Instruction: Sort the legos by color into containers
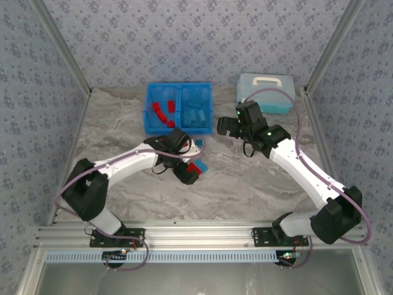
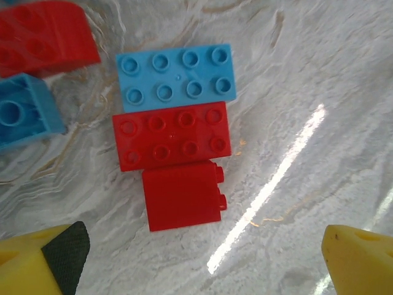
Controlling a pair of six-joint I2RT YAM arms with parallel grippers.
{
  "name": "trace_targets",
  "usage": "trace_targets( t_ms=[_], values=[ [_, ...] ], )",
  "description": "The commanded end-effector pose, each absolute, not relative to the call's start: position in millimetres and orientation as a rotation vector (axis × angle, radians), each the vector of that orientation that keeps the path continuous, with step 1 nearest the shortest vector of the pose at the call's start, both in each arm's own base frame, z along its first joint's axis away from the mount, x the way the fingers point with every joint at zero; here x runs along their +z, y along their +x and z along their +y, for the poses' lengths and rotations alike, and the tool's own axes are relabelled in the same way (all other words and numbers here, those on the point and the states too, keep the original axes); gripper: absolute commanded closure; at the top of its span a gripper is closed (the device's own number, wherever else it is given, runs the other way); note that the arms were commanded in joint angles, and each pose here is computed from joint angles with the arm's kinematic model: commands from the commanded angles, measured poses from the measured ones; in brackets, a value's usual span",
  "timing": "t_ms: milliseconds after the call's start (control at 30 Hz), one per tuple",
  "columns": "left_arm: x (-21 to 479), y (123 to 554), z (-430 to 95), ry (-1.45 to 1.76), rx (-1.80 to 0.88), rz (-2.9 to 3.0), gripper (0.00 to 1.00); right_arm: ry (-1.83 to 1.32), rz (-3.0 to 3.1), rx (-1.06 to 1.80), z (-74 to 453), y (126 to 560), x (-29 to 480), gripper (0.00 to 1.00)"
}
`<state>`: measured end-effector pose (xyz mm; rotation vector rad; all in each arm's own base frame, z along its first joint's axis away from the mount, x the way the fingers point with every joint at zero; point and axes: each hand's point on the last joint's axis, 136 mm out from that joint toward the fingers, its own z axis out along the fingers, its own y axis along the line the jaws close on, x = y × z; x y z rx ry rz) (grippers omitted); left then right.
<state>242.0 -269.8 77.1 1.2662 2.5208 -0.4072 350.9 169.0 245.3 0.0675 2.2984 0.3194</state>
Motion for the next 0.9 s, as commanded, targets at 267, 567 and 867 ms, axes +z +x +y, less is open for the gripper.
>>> trace_targets(
  t_ms=[267,567,867],
  values=[
    [35.3,255.0,-271.9,1.203,-0.260,2.623,0.16,0.086,2.273,0.316,160.2,347.8,258.0,0.00],
    [34.4,247.7,-271.0,1.209,-0.277,2.633,0.55,0.095,2.277,0.316,158.3,346.2,258.9,0.00],
    [69.1,243.3,-275.4,1.144,-0.377,2.564,0.63,0.118,2.269,0.323,154.1,341.0,260.7,0.00]
  ],
)
